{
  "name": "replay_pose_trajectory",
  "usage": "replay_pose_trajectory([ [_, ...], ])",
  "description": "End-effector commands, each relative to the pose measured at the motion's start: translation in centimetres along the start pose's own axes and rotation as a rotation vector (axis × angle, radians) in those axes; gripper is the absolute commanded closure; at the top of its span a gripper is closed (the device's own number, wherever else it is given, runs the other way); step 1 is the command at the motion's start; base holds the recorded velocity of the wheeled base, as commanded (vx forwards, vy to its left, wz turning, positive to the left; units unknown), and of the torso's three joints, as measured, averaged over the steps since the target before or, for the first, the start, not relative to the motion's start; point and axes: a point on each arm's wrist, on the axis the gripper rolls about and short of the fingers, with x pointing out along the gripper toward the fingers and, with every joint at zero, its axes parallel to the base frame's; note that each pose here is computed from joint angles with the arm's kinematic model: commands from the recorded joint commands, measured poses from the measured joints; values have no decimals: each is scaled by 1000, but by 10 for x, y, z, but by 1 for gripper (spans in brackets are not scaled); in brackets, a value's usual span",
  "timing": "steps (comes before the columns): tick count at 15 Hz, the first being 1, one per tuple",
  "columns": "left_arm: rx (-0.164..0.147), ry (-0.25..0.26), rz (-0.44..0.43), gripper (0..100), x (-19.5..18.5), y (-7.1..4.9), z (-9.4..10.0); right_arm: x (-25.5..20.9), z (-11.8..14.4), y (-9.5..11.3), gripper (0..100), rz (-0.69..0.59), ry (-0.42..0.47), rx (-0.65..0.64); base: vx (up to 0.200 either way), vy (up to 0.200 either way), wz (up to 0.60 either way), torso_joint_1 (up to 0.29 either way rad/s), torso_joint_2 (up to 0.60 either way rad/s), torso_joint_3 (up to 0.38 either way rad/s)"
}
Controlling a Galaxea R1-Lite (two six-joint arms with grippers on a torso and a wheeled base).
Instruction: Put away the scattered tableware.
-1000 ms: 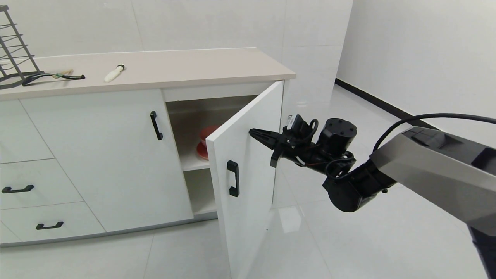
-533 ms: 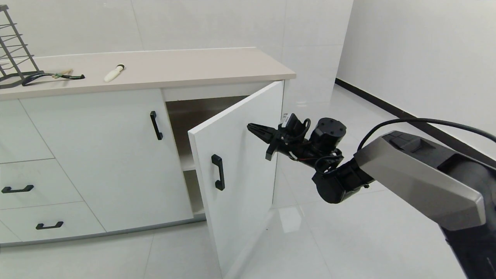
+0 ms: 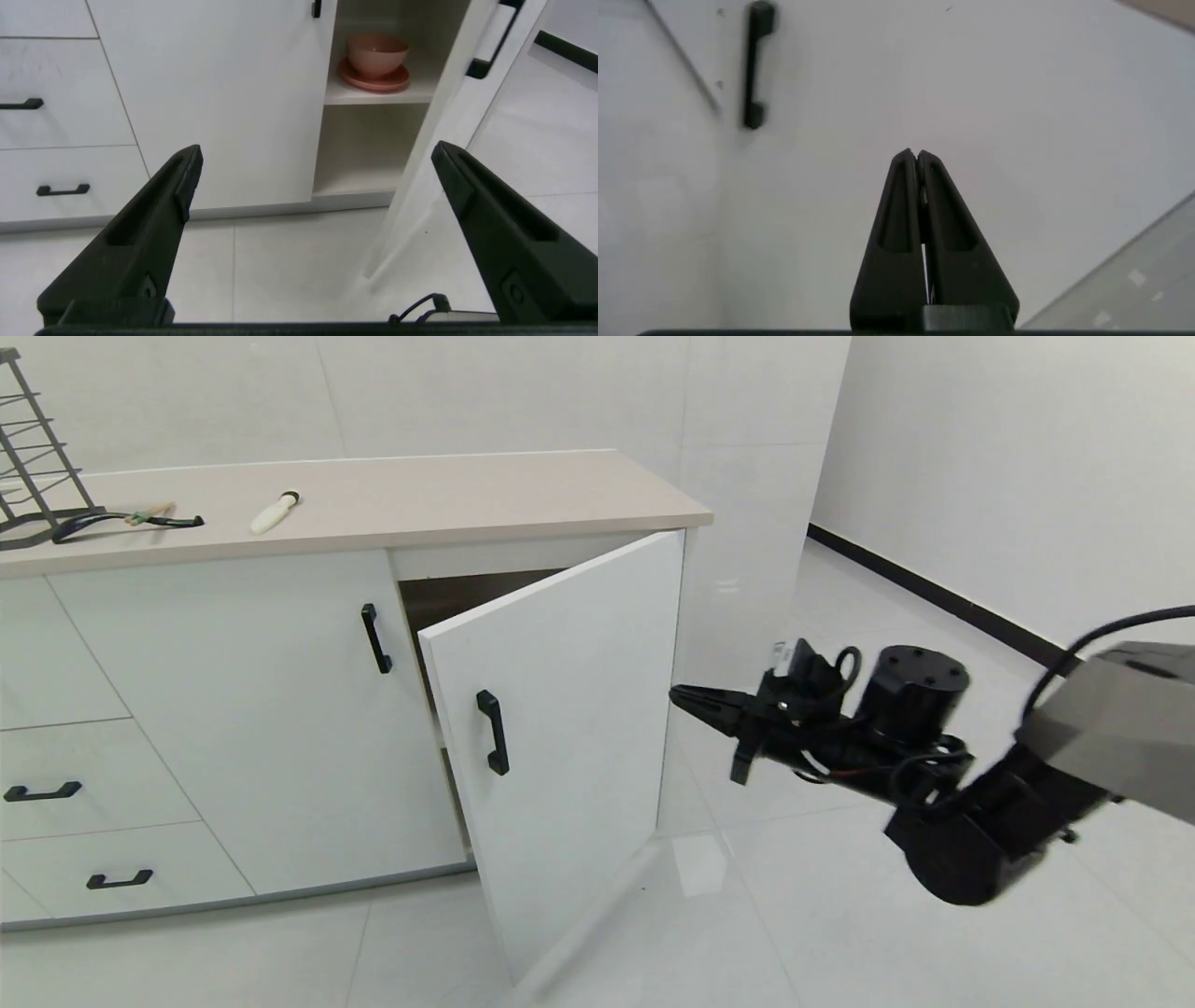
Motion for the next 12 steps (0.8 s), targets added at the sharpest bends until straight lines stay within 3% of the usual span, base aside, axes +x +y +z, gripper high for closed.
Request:
replay_pose_trajectory([
  [1,0,0,1,0,0,0,0,-148,85,65,100,-88,-10,-64,0,0,0,0,0,0],
  [3,-2,0,1,0,0,0,0,-196,103,82,100,-223,-39,-141,0,0,0,0,0,0],
  [5,-2,0,1,0,0,0,0,-214,113,93,100,-273,-71,-193,0,0,0,0,0,0],
  [7,-3,-2,8,0,0,0,0,-248,133,128,100,-326,-116,-256,0,0,0,0,0,0],
  [8,-3,-2,8,0,0,0,0,-254,134,135,100,-333,-118,-262,0,0,0,0,0,0],
  [9,-3,-2,8,0,0,0,0,-273,133,160,100,-369,-127,-292,0,0,0,0,0,0],
  [12,-5,-2,8,0,0,0,0,-294,131,194,100,-433,-157,-352,0,0,0,0,0,0],
])
